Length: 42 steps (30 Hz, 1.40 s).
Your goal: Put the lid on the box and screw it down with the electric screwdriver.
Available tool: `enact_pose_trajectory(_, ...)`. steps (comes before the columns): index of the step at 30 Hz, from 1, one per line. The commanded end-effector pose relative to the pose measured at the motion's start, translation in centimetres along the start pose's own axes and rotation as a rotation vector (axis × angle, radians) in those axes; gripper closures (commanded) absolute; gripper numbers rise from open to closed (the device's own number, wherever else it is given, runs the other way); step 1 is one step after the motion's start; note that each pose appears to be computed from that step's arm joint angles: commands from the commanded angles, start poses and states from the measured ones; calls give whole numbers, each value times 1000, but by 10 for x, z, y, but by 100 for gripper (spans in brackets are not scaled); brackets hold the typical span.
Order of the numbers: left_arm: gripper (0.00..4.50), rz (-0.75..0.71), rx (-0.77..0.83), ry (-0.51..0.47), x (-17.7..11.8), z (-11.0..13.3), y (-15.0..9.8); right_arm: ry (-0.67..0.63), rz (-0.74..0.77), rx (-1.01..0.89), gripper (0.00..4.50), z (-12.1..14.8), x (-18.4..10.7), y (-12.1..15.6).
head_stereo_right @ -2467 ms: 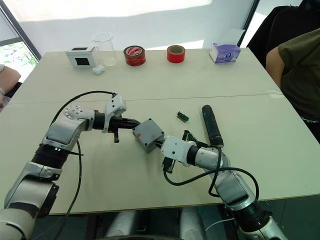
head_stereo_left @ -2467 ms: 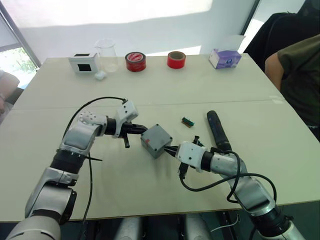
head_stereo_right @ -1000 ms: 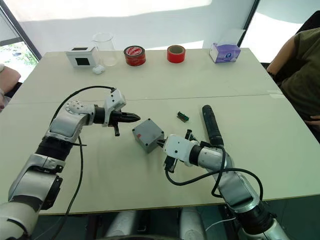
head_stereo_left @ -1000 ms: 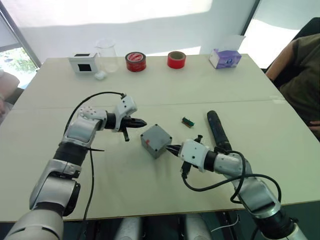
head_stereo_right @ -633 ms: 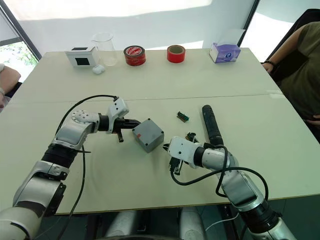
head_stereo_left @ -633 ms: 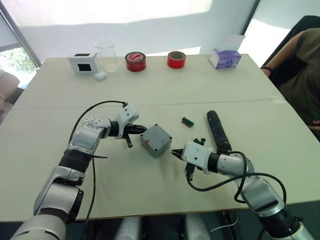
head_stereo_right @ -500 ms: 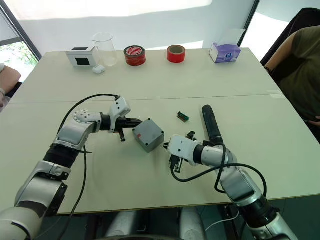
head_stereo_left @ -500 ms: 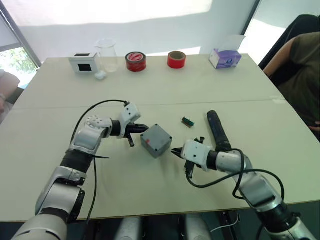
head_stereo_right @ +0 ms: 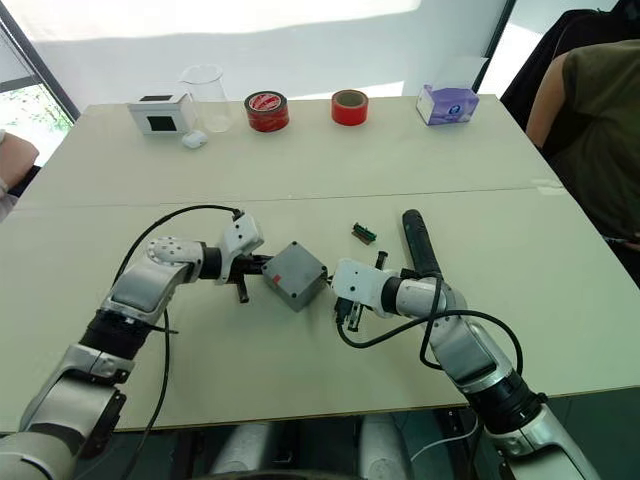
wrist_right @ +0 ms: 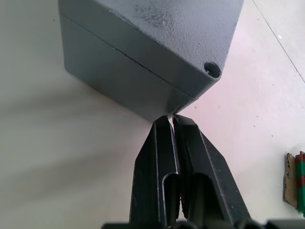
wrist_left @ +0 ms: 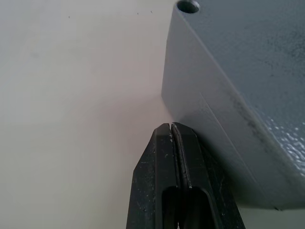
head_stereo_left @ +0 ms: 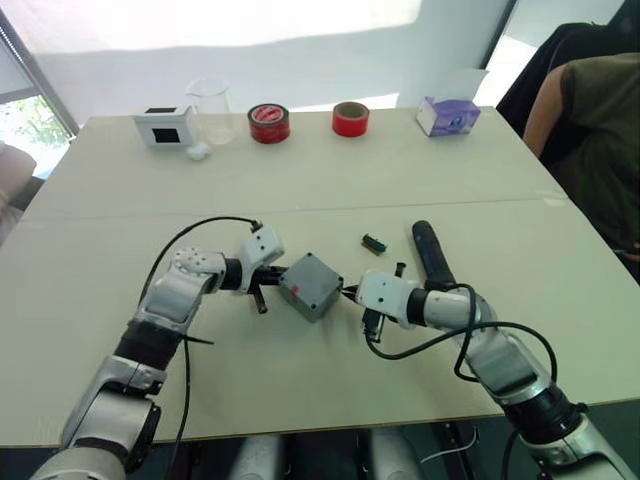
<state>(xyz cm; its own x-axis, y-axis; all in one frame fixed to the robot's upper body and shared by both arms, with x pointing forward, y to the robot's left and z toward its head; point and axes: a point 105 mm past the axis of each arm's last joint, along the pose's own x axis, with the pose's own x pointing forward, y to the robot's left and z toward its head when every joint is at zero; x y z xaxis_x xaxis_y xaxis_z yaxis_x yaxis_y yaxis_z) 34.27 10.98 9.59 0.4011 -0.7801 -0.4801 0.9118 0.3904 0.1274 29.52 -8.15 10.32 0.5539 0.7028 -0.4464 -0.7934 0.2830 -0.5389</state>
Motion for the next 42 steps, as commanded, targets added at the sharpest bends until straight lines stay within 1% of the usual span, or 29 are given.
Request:
enact_pose_trajectory(1, 450, 3, 33, -19, -10, 10, -5, -42, 27, -26, 442, 18, -8, 5)
enact_pose_trajectory(8, 450, 72, 17, 7, -33, 5, -1, -9, 67, -41, 442, 22, -22, 12)
enact_pose_trajectory(9, 450, 78, 13, 4, -34, 6, 0, -20, 78, -22, 442, 25, -23, 13)
enact_pose_trajectory(12, 450, 75, -5, -10, -35, 8, -2, -53, 112, 16, 442, 33, -19, 21)
enact_pose_trajectory(15, 450, 65, -11, -9, -31, 6, -2, -52, 118, 19, 442, 33, -10, 24)
enact_pose_trajectory(20, 450, 72, -13, -6, -26, 2, 4, -30, 91, -9, 442, 29, -3, 18)
enact_pose_trajectory(23, 450, 45, -18, -28, -24, 9, 6, -46, 86, 4, 442, 33, 1, 18)
enact_pose_trajectory(24, 450, 33, -20, -33, -24, 10, 5, -45, 82, 5, 442, 32, 2, 18)
enact_pose_trajectory(27, 450, -5, -1, -4, -24, 6, 1, -29, 53, 1, 442, 27, 3, 12)
enact_pose_trajectory(37, 450, -61, -15, -3, -23, 6, -13, -6, 6, -22, 442, 19, 2, -8)
enact_pose_trajectory(42, 450, -77, -22, 0, -23, 6, -19, -7, 2, -29, 442, 18, 1, -11)
